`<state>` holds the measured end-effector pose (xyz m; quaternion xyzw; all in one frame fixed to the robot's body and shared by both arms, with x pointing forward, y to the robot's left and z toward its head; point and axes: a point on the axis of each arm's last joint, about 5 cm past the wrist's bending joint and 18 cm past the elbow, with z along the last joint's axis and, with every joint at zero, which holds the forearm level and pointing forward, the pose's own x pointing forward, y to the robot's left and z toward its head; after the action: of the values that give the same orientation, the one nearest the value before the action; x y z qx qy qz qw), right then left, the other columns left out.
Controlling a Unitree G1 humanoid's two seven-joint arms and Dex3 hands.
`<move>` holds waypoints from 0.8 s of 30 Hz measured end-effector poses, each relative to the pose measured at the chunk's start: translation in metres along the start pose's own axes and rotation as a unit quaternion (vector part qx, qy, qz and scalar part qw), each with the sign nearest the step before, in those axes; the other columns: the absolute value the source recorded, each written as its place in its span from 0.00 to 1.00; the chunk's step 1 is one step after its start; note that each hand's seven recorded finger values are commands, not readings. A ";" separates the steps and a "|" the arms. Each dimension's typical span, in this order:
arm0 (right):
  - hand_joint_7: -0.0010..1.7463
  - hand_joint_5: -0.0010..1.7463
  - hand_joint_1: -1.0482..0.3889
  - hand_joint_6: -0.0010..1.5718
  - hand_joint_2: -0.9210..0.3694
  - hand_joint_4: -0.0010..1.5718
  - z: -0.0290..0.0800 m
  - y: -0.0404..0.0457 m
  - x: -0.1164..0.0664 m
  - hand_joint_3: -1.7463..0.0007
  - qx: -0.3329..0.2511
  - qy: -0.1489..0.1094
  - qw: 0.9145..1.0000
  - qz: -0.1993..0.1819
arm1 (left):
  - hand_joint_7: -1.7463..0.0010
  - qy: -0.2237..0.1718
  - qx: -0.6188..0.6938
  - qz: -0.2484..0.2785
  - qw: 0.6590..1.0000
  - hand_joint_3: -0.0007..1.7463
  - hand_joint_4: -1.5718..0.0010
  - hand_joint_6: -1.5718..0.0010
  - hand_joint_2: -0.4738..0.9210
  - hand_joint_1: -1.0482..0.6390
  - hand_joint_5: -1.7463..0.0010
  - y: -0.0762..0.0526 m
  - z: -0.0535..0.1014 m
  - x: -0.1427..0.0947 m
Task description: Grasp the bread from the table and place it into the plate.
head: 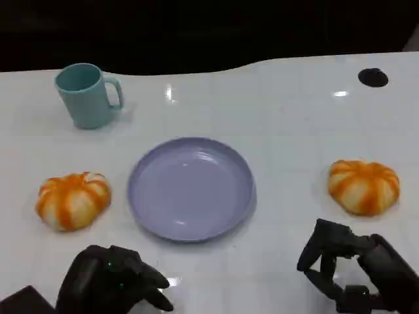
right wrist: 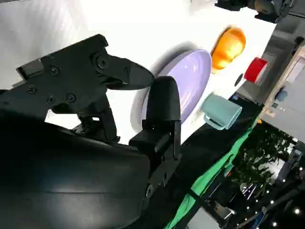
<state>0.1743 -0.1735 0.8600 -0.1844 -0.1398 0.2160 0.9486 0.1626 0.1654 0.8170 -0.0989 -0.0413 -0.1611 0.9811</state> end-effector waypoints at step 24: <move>0.86 1.00 0.54 0.35 0.16 0.42 -0.001 0.0007 -0.001 0.57 0.000 0.002 1.000 0.002 | 0.86 -0.002 0.001 0.000 1.000 0.00 0.02 0.00 0.97 0.00 0.72 0.000 0.000 0.000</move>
<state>0.1739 -0.1736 0.8585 -0.1850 -0.1376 0.2172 0.9485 0.1626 0.1655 0.8169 -0.0985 -0.0431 -0.1606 0.9811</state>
